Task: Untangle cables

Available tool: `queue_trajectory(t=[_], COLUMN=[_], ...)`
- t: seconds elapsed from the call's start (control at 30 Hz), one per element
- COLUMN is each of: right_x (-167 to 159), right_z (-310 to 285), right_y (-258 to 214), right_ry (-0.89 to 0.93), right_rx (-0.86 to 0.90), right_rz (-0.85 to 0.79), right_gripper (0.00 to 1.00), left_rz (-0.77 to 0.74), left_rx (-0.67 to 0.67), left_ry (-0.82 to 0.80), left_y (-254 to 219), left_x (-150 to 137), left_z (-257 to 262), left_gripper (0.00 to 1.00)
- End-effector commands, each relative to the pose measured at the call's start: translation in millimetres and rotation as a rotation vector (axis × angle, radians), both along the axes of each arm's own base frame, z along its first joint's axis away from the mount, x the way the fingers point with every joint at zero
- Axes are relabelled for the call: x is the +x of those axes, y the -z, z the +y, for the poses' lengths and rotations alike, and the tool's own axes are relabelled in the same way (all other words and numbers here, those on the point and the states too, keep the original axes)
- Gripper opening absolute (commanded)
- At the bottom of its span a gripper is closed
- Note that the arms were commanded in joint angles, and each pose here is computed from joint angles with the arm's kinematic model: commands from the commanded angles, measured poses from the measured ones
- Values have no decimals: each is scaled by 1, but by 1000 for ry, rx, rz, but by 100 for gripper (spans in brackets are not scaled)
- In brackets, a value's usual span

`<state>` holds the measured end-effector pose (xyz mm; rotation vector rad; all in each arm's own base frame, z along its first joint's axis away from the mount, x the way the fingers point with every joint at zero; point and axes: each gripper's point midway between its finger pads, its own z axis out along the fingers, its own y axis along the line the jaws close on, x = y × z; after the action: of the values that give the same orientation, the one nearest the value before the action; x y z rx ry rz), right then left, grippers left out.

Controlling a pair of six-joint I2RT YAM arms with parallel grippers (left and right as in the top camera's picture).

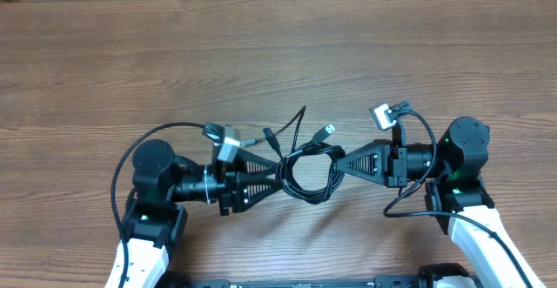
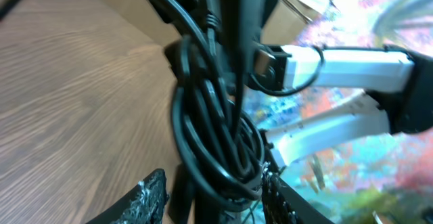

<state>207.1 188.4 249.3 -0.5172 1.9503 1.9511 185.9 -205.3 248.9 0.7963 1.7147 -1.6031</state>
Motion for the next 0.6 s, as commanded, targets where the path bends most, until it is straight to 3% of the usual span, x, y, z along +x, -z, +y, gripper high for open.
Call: queue_trajectory(t=[0.0,0.37,0.43,0.53,0.57], right_x=[-7,-11,-11,-11,-11], right_z=[-1,-1,-1,-1,-1], right_y=[-7,-7,-7,-7,-7], right_ry=[-43,-64,-64,-63,-63], right_rx=[4,5,5,5,5], right_rz=[-5,1,3,2,2], right_gripper=[4,4,4,4,4], left_rz=[-62,-65,-68,-69,-69], left_rx=[-3,23,29,34,34], left_ry=[58,-5,-22,-26,-26], left_y=[-1,4,4,5,5], left_x=[-11,-4,-2,-2,-2], left_z=[-4,-18,-21,-24,-24], left_gripper=[44,34,27,5,4])
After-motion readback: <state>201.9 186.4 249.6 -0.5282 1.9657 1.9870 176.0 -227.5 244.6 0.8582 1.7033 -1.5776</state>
